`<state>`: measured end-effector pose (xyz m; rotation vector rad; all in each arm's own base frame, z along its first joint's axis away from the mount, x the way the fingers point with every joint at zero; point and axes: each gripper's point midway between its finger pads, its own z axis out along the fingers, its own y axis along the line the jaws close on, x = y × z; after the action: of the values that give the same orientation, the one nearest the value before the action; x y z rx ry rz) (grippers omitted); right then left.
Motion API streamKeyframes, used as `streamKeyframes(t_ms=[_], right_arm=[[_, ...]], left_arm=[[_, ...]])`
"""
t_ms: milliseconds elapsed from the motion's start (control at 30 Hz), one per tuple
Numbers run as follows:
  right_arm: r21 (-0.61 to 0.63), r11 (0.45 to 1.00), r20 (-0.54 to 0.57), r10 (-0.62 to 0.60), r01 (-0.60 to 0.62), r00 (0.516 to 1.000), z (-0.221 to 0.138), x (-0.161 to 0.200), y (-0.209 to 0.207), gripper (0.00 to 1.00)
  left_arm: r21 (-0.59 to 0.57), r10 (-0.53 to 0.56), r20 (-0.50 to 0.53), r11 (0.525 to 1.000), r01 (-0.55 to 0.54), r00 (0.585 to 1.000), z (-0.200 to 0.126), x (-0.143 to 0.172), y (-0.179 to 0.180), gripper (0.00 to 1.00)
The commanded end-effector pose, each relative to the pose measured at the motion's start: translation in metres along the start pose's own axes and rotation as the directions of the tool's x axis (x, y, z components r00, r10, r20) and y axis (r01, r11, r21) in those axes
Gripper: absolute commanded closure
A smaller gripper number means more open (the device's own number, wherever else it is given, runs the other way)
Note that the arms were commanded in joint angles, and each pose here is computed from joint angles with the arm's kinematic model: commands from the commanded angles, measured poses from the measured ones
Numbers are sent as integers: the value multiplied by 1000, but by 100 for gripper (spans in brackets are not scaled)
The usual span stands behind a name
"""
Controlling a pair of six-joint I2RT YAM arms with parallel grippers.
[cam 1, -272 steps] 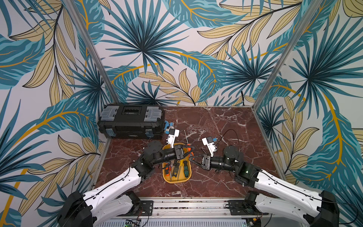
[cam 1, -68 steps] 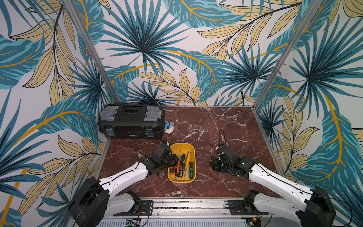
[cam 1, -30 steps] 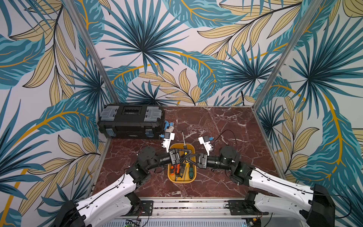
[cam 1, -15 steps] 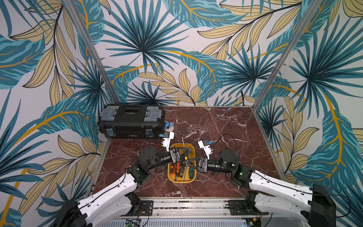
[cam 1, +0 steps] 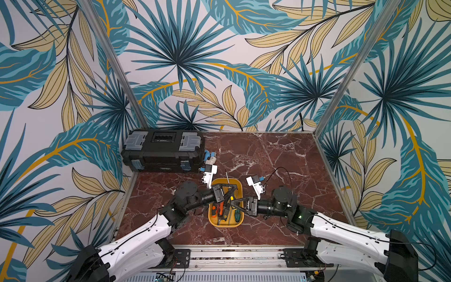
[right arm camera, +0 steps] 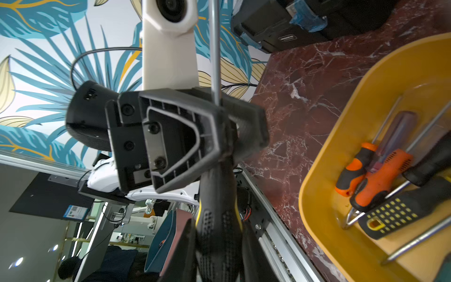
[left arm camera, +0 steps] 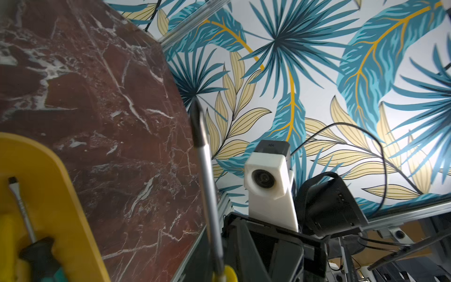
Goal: Put the screwdriver on the desktop into the storage box
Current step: Move the storage box to the center of the board.
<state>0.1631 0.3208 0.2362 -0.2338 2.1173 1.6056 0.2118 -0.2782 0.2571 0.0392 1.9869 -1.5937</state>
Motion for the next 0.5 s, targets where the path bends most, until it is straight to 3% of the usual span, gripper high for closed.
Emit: streamKeyframes(t_ms=[0, 67, 167, 267, 333, 467], right_arm=[[199, 980, -13, -21, 23, 1000, -6, 0, -29, 96], [289, 957, -25, -29, 35, 999, -8, 1, -44, 84], [345, 937, -31, -42, 50, 999, -11, 0, -52, 59], [388, 920, -21, -52, 56, 998, -15, -1, -59, 41], [432, 899, -22, -63, 67, 998, -19, -2, -66, 33], [542, 831, -70, -104, 125, 992, -30, 0, -79, 29]], left_arm=[[-284, 37, -14, 958, -40, 999, -5, -1, 52, 100], [-323, 32, -41, 945, -43, 999, -3, 4, 62, 100], [-359, 6, -43, 933, -22, 999, -3, 6, 73, 100], [-390, -6, -39, 921, -9, 999, -4, 7, 80, 100], [-403, -11, -34, 915, -4, 999, -6, 7, 82, 100], [-423, -23, -41, 906, 3, 999, -6, 8, 85, 100]])
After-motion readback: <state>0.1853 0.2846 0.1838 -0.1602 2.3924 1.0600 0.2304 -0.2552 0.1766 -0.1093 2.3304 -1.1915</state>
